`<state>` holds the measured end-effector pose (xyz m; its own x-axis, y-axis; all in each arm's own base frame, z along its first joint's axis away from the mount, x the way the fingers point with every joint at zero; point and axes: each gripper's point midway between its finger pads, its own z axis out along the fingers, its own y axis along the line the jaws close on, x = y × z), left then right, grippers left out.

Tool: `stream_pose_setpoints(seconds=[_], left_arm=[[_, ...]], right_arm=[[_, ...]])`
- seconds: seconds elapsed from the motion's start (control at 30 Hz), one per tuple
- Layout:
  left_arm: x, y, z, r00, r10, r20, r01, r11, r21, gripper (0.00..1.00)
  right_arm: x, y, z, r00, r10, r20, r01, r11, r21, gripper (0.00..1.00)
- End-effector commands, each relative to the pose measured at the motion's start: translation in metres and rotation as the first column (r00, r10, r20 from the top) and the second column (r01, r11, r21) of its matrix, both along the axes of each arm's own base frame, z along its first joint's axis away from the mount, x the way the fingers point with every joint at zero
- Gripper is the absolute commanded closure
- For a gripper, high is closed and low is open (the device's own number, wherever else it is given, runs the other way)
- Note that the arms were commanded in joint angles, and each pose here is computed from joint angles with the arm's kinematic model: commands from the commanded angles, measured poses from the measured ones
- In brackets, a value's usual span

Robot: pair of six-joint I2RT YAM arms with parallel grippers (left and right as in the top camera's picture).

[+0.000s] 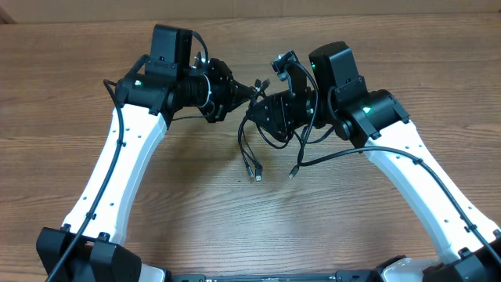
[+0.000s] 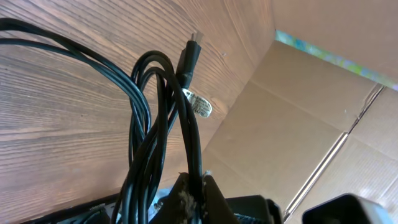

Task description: Untangle cables

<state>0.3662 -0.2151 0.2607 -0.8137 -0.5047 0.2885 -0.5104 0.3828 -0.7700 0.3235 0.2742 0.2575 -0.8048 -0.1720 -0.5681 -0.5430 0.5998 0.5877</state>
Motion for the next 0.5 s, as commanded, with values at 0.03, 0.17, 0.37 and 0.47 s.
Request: stream_pose_setpoints(seconds=[0.03, 0.17, 0.37, 0.47], left_arm=[[-0.008, -0.012, 0.009, 0.999, -0.037, 0.006, 0.037, 0.999, -0.021, 0.95], [-0.010, -0.015, 0.008, 0.999, -0.049, 0.009, 0.049, 0.999, -0.018, 0.95], [-0.007, -0.013, 0.006, 0.994, -0.080, 0.078, 0.078, 0.997, 0.028, 0.95], [0.001, -0.004, -0.001, 0.980, -0.106, 0.169, 0.086, 0.989, 0.124, 0.85]], right_arm=[[0.008, 0.005, -0.007, 1.000, 0.010, 0.022, -0.009, 1.000, -0.011, 0.67], [0.014, 0.003, -0.011, 0.999, -0.015, 0.033, 0.016, 0.999, -0.033, 0.91], [0.020, -0.005, -0.011, 0.998, -0.057, 0.014, 0.057, 0.998, -0.030, 0.96], [0.028, -0.015, -0.009, 0.990, -0.135, -0.051, 0.135, 0.991, -0.007, 0.96]])
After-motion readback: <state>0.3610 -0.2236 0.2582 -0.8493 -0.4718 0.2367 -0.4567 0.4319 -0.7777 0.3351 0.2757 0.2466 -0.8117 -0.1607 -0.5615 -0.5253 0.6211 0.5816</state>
